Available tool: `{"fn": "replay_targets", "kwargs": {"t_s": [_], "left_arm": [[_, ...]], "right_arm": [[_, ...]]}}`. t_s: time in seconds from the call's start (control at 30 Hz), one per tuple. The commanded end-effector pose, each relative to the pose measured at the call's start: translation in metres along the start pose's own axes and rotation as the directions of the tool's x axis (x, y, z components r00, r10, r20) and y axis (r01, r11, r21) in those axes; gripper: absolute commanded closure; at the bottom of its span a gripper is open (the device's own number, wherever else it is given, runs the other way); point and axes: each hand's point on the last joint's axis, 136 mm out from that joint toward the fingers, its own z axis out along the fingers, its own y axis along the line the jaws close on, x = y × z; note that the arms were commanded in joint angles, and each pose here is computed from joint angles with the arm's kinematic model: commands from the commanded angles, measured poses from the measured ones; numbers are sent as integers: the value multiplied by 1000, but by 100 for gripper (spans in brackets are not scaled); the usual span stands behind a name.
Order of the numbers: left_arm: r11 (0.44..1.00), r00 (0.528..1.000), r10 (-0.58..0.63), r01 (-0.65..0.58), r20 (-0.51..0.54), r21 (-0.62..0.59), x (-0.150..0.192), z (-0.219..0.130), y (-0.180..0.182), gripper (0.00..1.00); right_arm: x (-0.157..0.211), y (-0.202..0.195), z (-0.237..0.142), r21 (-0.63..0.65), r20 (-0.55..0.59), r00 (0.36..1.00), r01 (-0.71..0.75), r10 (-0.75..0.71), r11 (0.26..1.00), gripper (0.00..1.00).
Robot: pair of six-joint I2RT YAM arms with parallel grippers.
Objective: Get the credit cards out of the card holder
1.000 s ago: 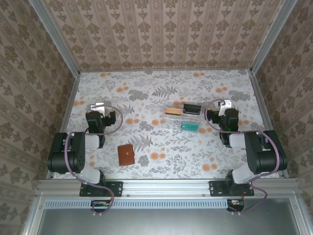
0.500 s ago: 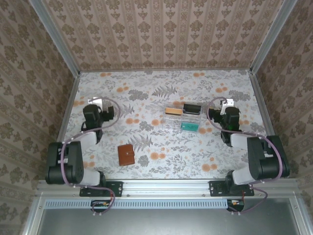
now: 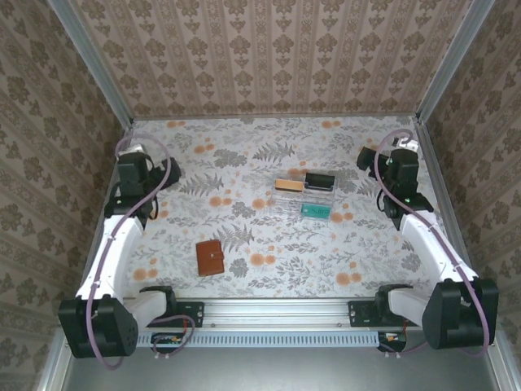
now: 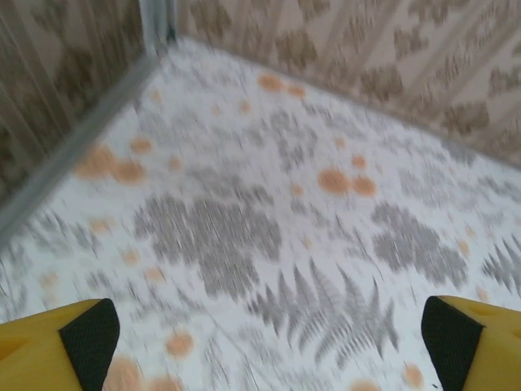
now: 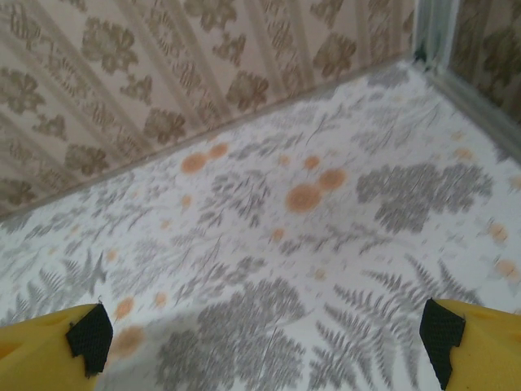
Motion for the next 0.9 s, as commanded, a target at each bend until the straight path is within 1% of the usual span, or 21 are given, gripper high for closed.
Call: {"fn": "replay_targets", "kwargs": {"t_s": [0.0, 0.1, 0.2, 0.27, 0.4, 0.47, 0.57, 0.73, 0.8, 0.87], "left_arm": [[998, 972, -61, 61, -227, -6, 69, -10, -5, 7], [997, 945, -72, 73, -318, -7, 106, -12, -9, 10], [998, 909, -58, 65, -412, 4, 147, -15, -14, 13], [998, 888, -66, 62, -456, -23, 165, -20, -11, 13], [995, 844, -102, 81, -526, -63, 200, -32, 0, 13], [992, 827, -120, 125, -549, -28, 216, -34, -1, 13], [980, 815, -134, 194, -563, 48, 231, -34, -9, 13], [972, 810, -99, 203, -578, 118, 242, -28, -17, 13], [959, 797, -110, 243, -594, 149, 247, -26, -24, 14], [945, 797, -105, 266, -595, 189, 250, -25, -34, 14]], "right_arm": [[15, 31, -19, -101, -87, 996, -32, 23, 994, 0], [31, 54, -31, -157, -119, 993, 3, -22, 988, 0], [54, 77, -46, -225, -161, 985, 30, -68, 974, 0], [66, 88, -55, -248, -169, 979, 69, -113, 966, 0], [88, 106, -68, -285, -193, 969, 96, -155, 954, 0], [95, 113, -73, -287, -203, 963, 113, -176, 951, 0], [106, 125, -81, -289, -211, 958, 129, -194, 949, 0], [120, 143, -92, -316, -221, 941, 178, -255, 932, 0], [122, 145, -94, -311, -235, 935, 188, -267, 932, 0], [123, 146, -97, -313, -237, 932, 193, -273, 930, 0]]}}
